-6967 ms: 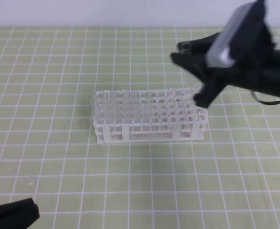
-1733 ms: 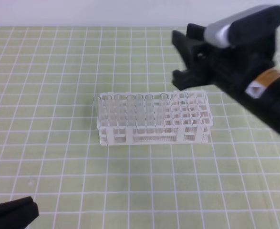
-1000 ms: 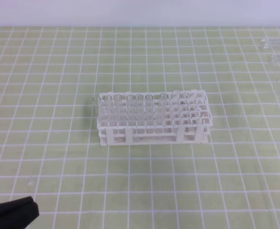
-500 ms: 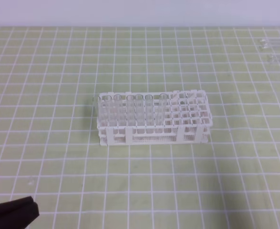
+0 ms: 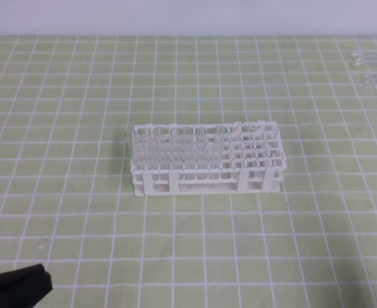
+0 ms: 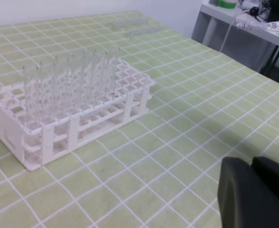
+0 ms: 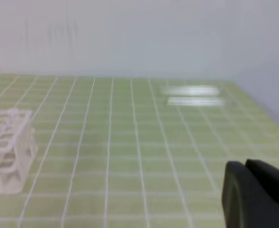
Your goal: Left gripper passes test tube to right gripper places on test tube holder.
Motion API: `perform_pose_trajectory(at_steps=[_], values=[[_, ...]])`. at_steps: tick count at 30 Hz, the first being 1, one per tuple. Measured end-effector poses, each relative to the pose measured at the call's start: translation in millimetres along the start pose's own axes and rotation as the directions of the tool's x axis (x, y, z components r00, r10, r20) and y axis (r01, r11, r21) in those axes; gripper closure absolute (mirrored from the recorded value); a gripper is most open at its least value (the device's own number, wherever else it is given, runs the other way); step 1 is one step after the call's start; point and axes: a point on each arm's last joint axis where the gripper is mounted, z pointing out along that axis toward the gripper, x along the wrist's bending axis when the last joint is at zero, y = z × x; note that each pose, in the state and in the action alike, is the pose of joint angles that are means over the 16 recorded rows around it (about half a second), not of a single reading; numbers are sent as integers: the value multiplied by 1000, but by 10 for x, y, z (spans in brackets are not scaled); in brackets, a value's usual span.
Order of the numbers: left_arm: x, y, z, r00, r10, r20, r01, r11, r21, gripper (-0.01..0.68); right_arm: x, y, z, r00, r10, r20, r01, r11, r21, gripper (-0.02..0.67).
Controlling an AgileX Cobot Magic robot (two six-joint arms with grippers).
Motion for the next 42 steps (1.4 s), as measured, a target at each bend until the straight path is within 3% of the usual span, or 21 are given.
perform_pose_trajectory(at_steps=[14, 33, 42], values=[[0, 1, 2, 1000, 2, -1, -2, 1000, 1, 647, 18, -182, -11, 1000, 10, -20, -8, 993, 118, 665], [3, -1, 1, 1000, 5, -4, -5, 1000, 3, 647, 21, -199, -13, 1000, 1, -25, 2, 991, 137, 665], [68, -39, -28, 997, 29, -71, -28, 1000, 10, 657, 21, -199, -13, 1000, 1, -25, 2, 991, 137, 665]])
